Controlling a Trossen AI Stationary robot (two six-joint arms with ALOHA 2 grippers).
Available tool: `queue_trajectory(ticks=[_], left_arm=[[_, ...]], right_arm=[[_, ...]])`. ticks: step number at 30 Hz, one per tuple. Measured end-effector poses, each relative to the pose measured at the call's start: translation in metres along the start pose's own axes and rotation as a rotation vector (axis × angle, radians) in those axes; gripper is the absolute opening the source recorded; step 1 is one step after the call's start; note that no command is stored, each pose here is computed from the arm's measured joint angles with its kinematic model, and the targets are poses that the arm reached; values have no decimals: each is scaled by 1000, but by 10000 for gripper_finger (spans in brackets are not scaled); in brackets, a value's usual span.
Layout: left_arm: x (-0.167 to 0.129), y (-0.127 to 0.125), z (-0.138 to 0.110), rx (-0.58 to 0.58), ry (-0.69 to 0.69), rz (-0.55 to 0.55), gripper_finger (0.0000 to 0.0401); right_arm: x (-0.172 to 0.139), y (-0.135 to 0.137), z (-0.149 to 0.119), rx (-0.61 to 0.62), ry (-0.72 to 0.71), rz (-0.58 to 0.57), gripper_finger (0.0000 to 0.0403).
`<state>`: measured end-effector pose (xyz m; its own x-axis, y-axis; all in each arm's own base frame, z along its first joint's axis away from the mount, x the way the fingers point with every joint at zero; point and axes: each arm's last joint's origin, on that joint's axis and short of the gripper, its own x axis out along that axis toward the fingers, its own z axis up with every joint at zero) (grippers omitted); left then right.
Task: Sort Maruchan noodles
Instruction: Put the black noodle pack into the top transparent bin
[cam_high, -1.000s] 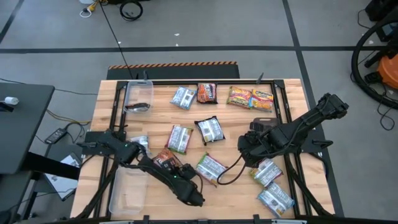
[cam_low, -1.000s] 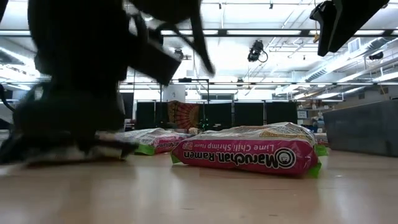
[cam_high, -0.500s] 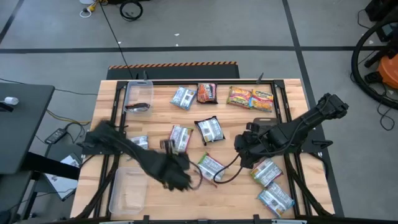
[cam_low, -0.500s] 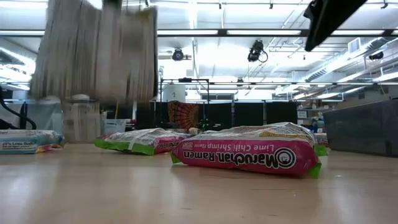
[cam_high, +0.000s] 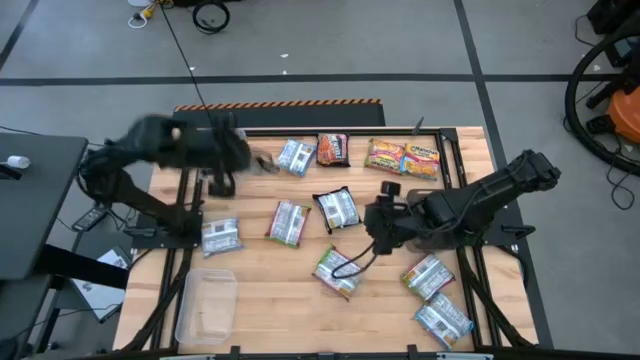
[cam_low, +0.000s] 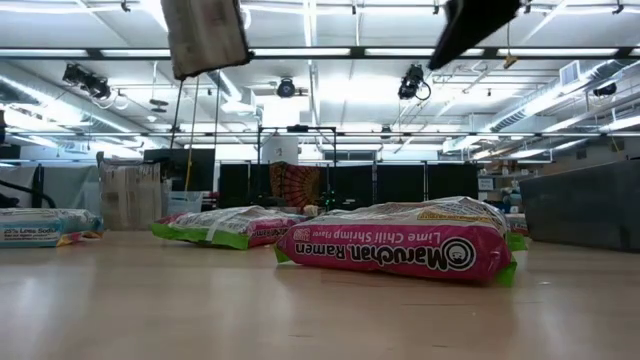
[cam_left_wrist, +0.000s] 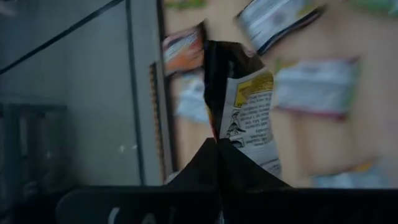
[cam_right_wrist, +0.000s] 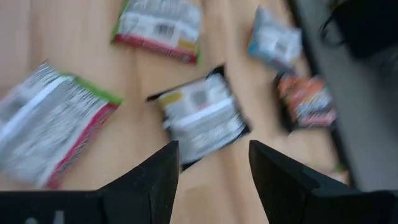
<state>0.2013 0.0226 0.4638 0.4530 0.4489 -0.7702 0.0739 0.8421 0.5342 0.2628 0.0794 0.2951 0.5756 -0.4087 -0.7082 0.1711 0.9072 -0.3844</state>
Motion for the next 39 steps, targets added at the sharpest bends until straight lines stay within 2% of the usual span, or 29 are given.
queue_trajectory(ticks=[4, 9, 14, 20, 25, 32, 39], left_arm=[[12, 37, -26, 10, 82, 9, 1], [40, 74, -49, -133, 196, -18, 1], [63, 99, -74, -267, 284, -40, 0], [113, 88, -108, -353, 463, -203, 0], [152, 75, -132, -331, 551, -281, 0], [182, 65, -149, -302, 572, -280, 1], [196, 52, -160, -190, 552, -394, 7]], right_arm=[[14, -21, 13, -100, -55, -75, 199], [34, -62, 29, -209, -103, -198, 199], [51, -108, 40, -174, -197, -230, 199], [63, -143, 35, -105, -218, -206, 199], [67, -157, 30, -70, -224, -173, 199], [69, -166, 28, -52, -235, -158, 199], [71, -185, 27, -3, -267, -223, 199]])
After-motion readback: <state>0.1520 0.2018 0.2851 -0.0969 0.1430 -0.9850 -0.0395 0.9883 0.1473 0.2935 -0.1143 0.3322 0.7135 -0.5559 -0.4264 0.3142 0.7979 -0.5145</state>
